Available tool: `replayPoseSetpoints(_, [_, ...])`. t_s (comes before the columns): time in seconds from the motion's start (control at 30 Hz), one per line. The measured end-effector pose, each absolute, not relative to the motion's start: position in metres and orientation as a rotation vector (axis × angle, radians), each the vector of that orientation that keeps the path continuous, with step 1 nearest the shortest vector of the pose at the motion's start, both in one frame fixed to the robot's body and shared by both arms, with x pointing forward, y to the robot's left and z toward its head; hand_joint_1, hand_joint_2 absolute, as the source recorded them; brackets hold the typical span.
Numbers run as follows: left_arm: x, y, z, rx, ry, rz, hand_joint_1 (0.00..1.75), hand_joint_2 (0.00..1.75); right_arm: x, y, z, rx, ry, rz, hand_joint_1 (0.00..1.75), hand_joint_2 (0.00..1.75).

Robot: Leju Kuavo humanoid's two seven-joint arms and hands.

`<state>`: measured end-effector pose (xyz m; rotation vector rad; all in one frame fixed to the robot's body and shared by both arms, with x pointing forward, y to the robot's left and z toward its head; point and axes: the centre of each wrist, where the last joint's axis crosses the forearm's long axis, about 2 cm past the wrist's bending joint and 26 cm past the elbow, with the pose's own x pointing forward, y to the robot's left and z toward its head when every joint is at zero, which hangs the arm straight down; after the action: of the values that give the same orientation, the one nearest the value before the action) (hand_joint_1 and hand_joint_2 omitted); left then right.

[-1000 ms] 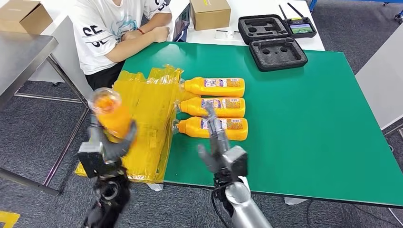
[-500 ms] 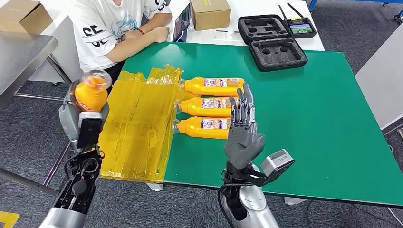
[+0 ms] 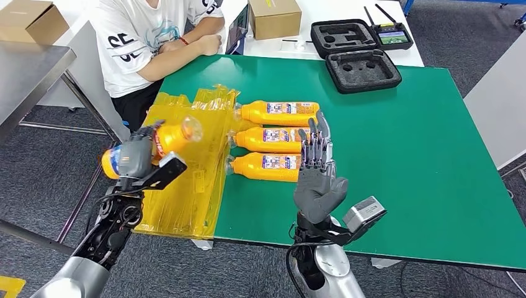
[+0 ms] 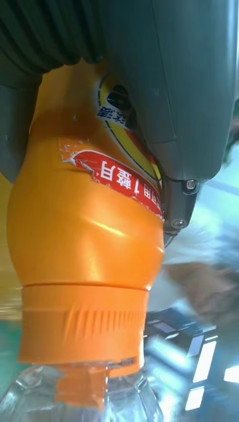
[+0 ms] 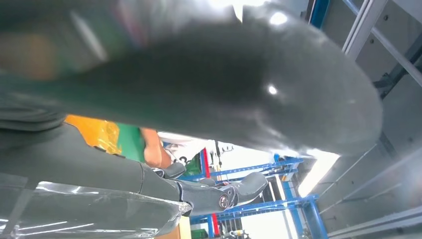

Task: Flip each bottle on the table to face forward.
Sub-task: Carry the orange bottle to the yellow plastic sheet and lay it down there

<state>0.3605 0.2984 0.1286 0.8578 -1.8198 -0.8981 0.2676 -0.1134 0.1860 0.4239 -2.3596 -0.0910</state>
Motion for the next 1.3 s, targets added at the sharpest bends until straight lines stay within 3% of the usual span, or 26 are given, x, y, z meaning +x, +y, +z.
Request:
replayPoseSetpoints(0.23, [0.368,0.287,0.121,0.695,-1.691,-1.172,1.75,1.75,0.271,-0.113,0.174,0.442,-2.318,-0.074,0.00,0.00])
replayPoseSetpoints(0.6, [0.394,0.288,0.130,0.447,-1.577,-1.374,1.75,1.75,0.273,-0.115,0.163,0.427,-2.265,-0.071,0.00,0.00])
replayPoseSetpoints(0.83, [0.399,0.291,0.131,0.452,-1.504,-1.466,1.75,1.75,0.274,-0.115,0.158,0.465,-2.226,-0.071,0.00,0.00])
replayPoseSetpoints(1.3, [0.379,0.336,0.111,0.591,-1.231,-1.628,1.75,1.75,0.268,-0.115,0.142,0.528,-2.140,-0.056,0.00,0.00])
